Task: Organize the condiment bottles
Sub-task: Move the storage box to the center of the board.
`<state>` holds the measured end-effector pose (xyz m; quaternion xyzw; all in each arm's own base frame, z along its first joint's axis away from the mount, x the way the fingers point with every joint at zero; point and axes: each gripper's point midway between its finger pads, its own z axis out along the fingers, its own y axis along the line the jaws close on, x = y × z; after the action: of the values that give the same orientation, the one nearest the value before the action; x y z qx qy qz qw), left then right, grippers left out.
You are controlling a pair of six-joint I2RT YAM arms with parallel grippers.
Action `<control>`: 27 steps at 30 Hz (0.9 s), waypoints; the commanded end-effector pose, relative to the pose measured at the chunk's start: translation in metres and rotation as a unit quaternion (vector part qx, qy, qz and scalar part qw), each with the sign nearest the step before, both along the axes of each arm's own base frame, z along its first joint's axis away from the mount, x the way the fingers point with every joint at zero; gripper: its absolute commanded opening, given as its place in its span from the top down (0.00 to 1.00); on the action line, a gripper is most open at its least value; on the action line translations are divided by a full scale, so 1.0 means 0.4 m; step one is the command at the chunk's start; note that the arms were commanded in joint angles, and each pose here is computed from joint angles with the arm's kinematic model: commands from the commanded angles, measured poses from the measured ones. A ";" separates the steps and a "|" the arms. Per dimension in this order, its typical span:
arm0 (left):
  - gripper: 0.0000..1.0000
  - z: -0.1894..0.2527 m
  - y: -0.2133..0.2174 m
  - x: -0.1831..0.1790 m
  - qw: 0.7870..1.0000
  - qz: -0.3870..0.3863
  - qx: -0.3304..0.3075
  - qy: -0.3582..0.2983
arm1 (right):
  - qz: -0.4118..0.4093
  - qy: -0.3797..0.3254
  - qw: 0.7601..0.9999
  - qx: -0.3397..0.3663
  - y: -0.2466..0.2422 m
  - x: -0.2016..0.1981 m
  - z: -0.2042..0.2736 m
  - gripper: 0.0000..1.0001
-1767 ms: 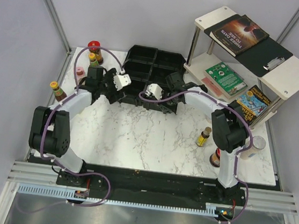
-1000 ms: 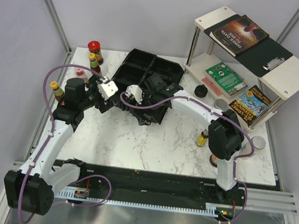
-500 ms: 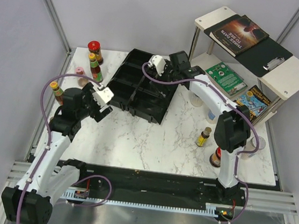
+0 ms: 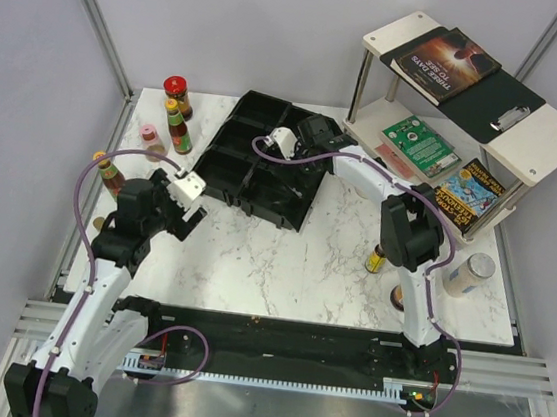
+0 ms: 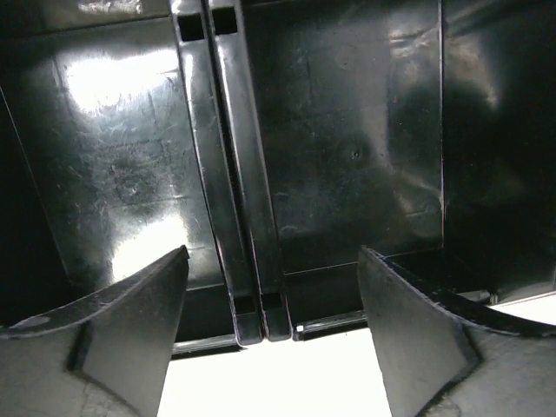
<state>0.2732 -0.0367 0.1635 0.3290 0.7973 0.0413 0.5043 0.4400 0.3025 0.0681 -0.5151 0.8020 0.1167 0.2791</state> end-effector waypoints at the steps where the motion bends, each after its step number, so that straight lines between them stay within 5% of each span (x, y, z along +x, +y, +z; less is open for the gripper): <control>1: 0.01 0.013 0.002 0.003 1.000 0.017 -0.021 -0.012 | -0.026 -0.008 0.999 0.024 0.037 -0.004 0.024 0.19; 12: 0.01 0.015 0.002 -0.001 0.999 0.017 -0.023 -0.022 | -0.008 0.029 0.999 0.011 0.087 -0.163 -0.017 0.25; 27: 0.01 0.016 -0.002 -0.004 0.999 0.013 -0.027 -0.024 | 0.058 0.125 0.989 0.061 0.136 -0.384 0.066 0.13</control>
<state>0.2683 -0.0362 0.1634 0.3214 0.7953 0.0404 0.5125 0.3241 0.3406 0.0604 -0.5109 0.8126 0.1833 0.2123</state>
